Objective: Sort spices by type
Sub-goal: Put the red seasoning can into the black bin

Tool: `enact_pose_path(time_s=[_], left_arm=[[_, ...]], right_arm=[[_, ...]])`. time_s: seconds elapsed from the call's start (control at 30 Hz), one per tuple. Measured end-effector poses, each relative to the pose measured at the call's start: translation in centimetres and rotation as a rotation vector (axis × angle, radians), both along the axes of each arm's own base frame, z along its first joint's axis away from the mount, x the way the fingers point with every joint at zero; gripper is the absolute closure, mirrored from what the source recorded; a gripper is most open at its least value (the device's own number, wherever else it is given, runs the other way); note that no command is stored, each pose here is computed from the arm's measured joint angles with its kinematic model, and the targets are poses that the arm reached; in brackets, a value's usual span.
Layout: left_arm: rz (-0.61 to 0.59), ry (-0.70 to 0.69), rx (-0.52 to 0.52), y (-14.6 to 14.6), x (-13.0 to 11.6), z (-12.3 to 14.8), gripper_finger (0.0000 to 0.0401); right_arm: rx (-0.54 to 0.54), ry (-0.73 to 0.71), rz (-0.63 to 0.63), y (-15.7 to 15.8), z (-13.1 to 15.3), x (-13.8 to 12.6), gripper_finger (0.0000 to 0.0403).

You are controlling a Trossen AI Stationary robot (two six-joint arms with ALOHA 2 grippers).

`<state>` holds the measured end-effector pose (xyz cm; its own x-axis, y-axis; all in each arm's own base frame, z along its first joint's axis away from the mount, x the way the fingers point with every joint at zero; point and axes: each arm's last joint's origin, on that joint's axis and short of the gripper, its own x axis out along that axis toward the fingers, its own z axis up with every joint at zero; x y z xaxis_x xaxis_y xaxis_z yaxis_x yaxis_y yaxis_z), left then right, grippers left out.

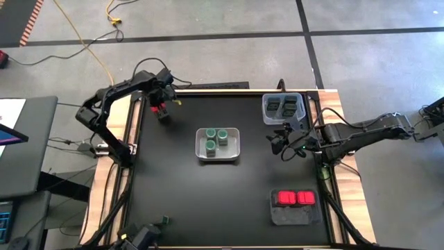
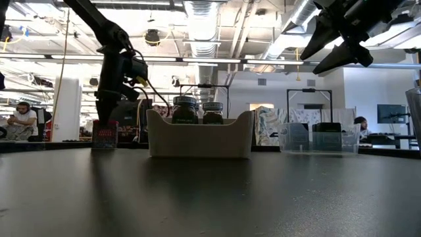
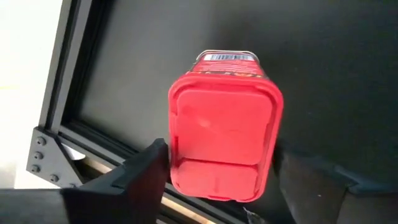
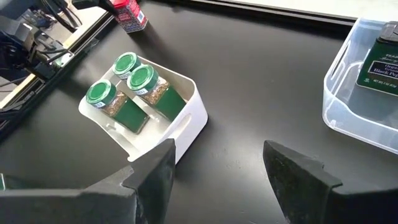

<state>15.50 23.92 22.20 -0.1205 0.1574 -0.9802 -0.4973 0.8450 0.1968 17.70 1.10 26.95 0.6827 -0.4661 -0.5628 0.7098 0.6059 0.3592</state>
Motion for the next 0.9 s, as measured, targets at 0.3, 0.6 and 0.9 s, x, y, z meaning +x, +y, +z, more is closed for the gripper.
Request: enact_pose_path(time_s=[0.3, 0.6, 0.9], left_arm=[[0.070, -0.008, 0.010, 0.0, 0.0, 0.1, 0.0194], [0.103, -0.014, 0.045, -2.4, 1.3, 1.4, 0.0191], [0.203, -0.225, 0.168, -9.9, 2.7, 7.3, 0.0189]], right_arm=[[0.001, 0.000, -0.001, 0.0, 0.0, 0.0, 0.0132], [-0.003, 0.013, 0.001, 0.0, -0.1, -0.1, 0.0132], [-0.018, 0.182, 0.014, -0.1, -1.1, -1.2, 0.0132]])
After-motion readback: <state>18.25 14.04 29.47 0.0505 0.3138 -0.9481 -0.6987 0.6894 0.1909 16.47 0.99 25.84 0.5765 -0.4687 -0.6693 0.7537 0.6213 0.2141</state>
